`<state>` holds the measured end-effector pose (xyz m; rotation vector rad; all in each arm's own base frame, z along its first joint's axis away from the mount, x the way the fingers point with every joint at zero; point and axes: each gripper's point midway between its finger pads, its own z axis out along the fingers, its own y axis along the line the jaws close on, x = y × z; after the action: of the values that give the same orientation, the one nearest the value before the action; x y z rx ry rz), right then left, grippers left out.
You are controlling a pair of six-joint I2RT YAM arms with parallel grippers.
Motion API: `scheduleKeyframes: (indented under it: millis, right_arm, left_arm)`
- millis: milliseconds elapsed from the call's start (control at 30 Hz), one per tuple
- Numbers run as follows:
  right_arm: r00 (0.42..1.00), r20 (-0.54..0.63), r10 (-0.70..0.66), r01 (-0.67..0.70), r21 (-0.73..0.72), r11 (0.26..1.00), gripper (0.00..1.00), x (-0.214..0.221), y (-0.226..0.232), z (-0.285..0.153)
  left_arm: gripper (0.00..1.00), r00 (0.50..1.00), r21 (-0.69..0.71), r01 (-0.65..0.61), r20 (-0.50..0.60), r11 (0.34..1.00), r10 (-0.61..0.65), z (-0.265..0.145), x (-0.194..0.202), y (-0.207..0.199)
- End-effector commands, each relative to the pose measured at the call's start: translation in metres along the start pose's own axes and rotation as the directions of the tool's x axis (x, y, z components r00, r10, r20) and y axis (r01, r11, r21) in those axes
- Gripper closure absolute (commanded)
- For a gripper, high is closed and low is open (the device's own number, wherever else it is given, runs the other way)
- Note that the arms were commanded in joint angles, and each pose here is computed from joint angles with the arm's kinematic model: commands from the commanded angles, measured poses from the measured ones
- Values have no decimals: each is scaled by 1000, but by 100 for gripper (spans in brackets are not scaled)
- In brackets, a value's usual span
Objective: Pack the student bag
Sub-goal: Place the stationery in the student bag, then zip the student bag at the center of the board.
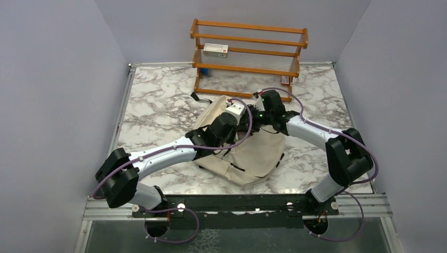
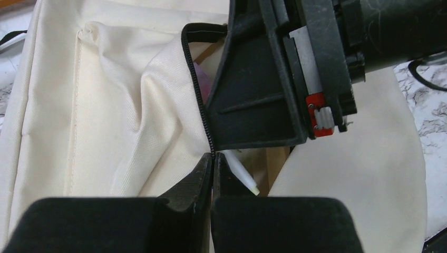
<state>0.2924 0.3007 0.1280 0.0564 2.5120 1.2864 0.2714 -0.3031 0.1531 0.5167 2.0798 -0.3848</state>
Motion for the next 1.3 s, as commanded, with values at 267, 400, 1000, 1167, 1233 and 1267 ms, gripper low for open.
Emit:
scheduleKeyframes:
  millis: [267,400,1000,1167,1233,1267]
  right_arm:
    - [979,171,-112,97,95,991,61,-21,12,-12]
    - [957,228,-180,138,188,972,61,-26,4,-35]
    - [860,321,-397,227,456,861,40,-17,-38,-112]
    - [893,312,-324,209,350,913,55,-5,-15,-110]
    - [904,334,-266,168,294,941,58,5,-3,-104]
    - [903,344,-256,163,278,947,59,11,3,-100]
  left_arm:
    - [100,998,1,17,68,1000,-17,-6,-17,2]
    - [100,998,-1,16,67,1000,-16,-5,-16,3]
    - [62,985,73,166,29,983,-169,-13,-2,4]
    - [61,961,45,267,65,963,-269,-27,0,33]
    - [60,952,32,293,82,955,-295,-33,3,44]
    - [59,948,23,305,89,952,-305,-35,5,50]
